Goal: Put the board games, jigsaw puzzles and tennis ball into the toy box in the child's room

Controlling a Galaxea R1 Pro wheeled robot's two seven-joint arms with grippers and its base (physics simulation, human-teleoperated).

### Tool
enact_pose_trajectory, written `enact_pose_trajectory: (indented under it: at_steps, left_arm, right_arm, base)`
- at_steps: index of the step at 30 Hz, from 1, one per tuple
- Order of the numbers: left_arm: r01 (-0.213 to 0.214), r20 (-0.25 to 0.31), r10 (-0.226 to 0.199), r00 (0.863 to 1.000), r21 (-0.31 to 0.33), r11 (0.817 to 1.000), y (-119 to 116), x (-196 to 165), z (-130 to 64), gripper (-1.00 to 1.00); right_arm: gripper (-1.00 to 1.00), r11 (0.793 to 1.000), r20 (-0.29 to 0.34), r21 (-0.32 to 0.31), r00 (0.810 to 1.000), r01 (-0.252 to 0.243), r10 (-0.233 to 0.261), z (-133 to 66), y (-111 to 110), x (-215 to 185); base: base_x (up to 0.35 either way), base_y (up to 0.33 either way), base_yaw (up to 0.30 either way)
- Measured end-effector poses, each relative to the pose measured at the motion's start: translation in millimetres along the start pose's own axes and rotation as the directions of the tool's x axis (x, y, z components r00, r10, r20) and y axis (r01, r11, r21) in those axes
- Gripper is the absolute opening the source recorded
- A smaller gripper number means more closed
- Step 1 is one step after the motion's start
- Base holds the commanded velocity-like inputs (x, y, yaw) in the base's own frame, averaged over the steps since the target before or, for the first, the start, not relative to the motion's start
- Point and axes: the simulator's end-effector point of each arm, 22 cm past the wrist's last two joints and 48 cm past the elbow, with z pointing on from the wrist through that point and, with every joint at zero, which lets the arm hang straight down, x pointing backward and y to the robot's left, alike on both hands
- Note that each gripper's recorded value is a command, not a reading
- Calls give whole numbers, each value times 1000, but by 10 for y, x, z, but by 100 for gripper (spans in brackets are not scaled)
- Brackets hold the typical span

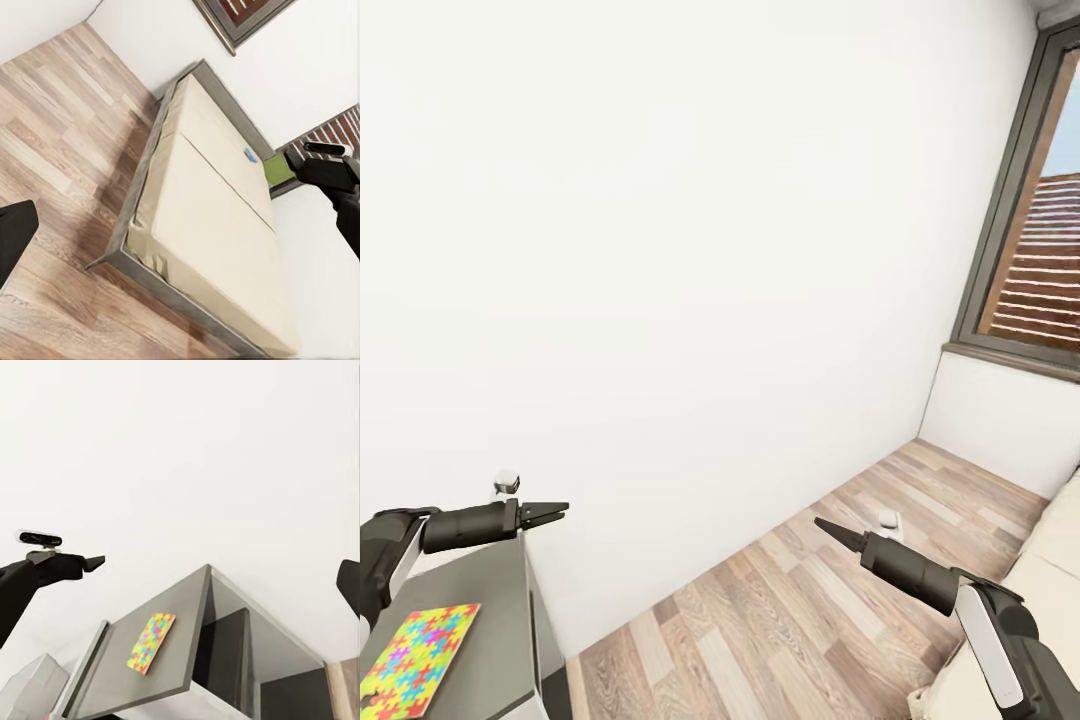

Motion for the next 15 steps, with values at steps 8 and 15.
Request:
enact_pose_trajectory:
  at_steps: [8,15]
  left_arm:
    - [-7,4,7,1000,2,1000,-41,-22,-16,100]
    - [-14,6,14,1000,5,1000,-81,-37,-19,100]
  right_arm:
    - [100,1000,4,-4,1000,8,-8,-8,39,-26]
    - [100,1000,8,-8,1000,14,-14,-13,74,-49]
  base:
    - [0,0,-220]
    - [0,0,-220]
